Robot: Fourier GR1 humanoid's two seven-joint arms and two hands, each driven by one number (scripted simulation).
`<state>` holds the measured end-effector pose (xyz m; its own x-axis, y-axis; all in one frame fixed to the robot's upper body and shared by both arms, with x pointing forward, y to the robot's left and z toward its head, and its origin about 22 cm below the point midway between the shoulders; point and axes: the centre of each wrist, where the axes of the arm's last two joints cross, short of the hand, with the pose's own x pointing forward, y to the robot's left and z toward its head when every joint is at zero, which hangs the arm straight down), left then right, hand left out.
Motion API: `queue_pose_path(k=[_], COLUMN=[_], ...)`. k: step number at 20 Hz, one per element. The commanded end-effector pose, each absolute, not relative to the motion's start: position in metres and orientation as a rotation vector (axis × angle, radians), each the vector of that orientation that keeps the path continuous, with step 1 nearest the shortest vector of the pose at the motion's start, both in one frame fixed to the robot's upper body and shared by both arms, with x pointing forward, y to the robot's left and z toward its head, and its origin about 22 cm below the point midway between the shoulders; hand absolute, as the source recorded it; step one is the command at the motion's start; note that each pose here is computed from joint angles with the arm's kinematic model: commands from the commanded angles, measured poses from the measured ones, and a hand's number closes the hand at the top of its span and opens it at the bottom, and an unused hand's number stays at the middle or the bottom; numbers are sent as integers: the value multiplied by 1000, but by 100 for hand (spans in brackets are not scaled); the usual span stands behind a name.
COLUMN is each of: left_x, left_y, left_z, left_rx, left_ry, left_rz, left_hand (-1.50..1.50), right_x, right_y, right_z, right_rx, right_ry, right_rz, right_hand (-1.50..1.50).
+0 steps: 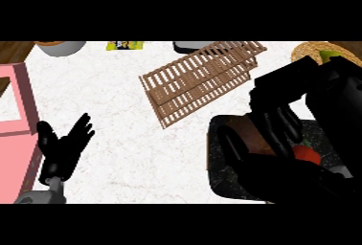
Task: Pick the sweet potato from the tray and place it in the tiered shelf
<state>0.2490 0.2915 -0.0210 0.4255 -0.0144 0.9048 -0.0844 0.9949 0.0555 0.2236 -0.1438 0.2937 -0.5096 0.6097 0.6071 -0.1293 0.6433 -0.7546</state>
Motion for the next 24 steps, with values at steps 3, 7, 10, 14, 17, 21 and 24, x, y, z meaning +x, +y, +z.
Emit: queue_pose_path(k=[3, 7, 10, 14, 17, 21, 24], left_x=[248, 248, 255, 244, 250, 246, 253], left_y=[295, 291, 284, 285, 302, 296, 308], left_z=[-24, -31, -5, -24, -25, -34, -23], left_rx=[98, 92, 82, 85, 68, 79, 100], left_ry=[-1099, -1120, -1113, -1124, -1130, -1125, -1123], left_rz=[31, 35, 30, 41, 23, 28, 25], left_hand=[0, 0, 0, 0, 0, 0, 0], right_x=[272, 305, 319, 343, 366, 388, 397], right_y=[-158, -158, -152, -133, -140, -148, -138], right_z=[349, 367, 388, 388, 371, 368, 351], right_rx=[-414, -434, -449, -444, -436, -467, -482], right_ry=[-1852, -1855, -1840, -1825, -1813, -1825, -1823], right_rz=[844, 823, 857, 906, 988, 1014, 1036], right_hand=[150, 150, 150, 150, 150, 150, 150])
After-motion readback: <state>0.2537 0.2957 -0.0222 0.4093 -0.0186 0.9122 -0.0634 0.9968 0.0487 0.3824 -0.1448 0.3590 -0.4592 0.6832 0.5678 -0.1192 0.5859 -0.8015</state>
